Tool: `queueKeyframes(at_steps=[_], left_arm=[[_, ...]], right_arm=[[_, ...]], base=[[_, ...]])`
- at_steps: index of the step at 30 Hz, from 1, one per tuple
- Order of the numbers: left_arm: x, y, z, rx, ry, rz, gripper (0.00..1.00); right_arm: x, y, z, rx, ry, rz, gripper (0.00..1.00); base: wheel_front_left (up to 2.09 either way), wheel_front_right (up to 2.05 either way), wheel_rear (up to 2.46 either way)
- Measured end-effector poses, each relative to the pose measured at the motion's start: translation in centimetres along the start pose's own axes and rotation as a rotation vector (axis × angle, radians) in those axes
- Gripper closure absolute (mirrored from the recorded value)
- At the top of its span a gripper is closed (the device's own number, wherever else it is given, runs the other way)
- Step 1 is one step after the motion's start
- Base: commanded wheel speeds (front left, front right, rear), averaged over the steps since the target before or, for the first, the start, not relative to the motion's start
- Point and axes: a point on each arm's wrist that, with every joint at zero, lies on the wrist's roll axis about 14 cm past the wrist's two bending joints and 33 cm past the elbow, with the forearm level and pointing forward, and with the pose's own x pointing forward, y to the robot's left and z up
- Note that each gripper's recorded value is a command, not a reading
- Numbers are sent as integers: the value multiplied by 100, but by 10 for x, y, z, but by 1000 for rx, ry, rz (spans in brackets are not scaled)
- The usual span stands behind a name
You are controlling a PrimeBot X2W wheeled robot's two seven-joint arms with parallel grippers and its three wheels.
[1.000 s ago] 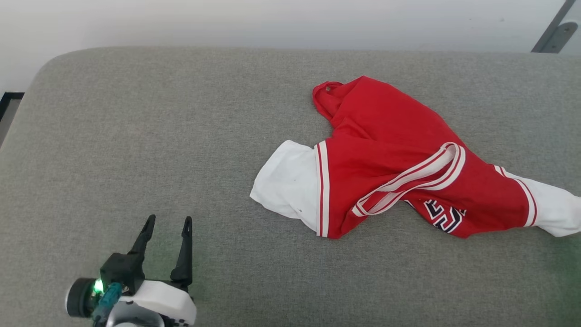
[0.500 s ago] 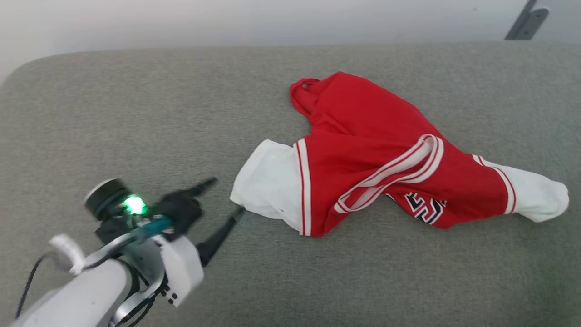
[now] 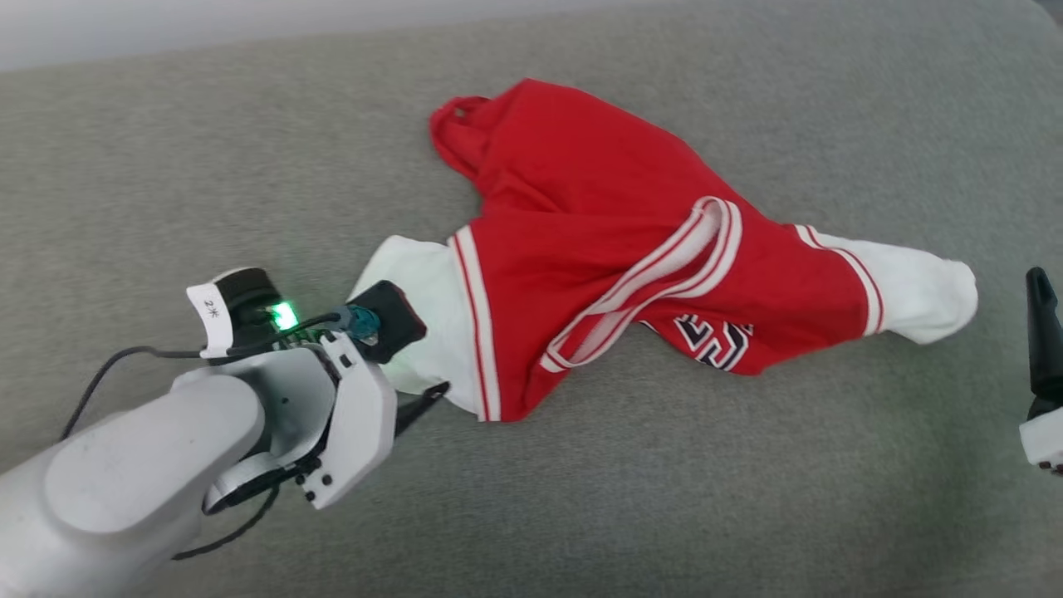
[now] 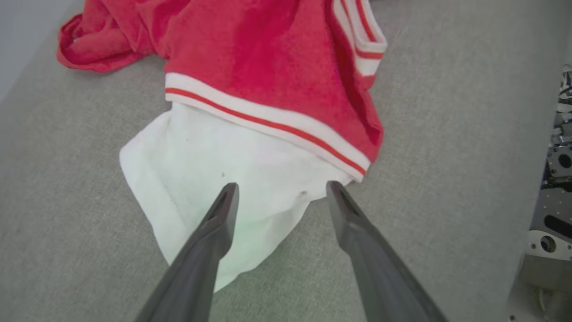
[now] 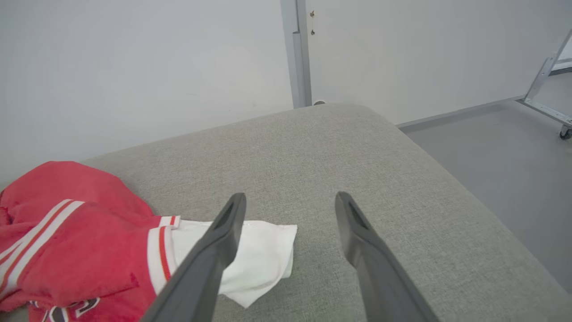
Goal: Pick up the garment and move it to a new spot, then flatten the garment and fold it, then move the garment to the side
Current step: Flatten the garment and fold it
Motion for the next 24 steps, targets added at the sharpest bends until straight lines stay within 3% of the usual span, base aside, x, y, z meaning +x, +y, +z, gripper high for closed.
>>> queueKeyframes(at_steps=[6, 13, 14, 15, 16, 17, 24], left_arm=[[27, -15, -31, -21, 110, -77, 0], [39, -12, -41, 2, 140, -89, 0], [40, -12, -41, 0, 141, -89, 20], [41, -12, -42, -2, 142, -89, 57], [41, -12, -42, -2, 144, -89, 82], [42, -12, -43, -3, 144, -89, 100], [46, -6, -43, -17, 131, -78, 100]], right_arm=[[-5, -19, -10, -1, 19, -56, 0], [-5, -25, -15, -10, 30, -75, 0], [-5, -24, -16, -12, 33, -70, 0], [-3, -22, -16, -13, 34, -64, 0], [-1, -19, -16, -15, 34, -55, 0], [1, -16, -15, -17, 33, -47, 0], [16, 10, -26, -111, 137, 68, 0]], base=[[0, 0, 0], [0, 0, 0], [0, 0, 0], [0, 0, 0], [0, 0, 0], [0, 0, 0], [0, 0, 0]])
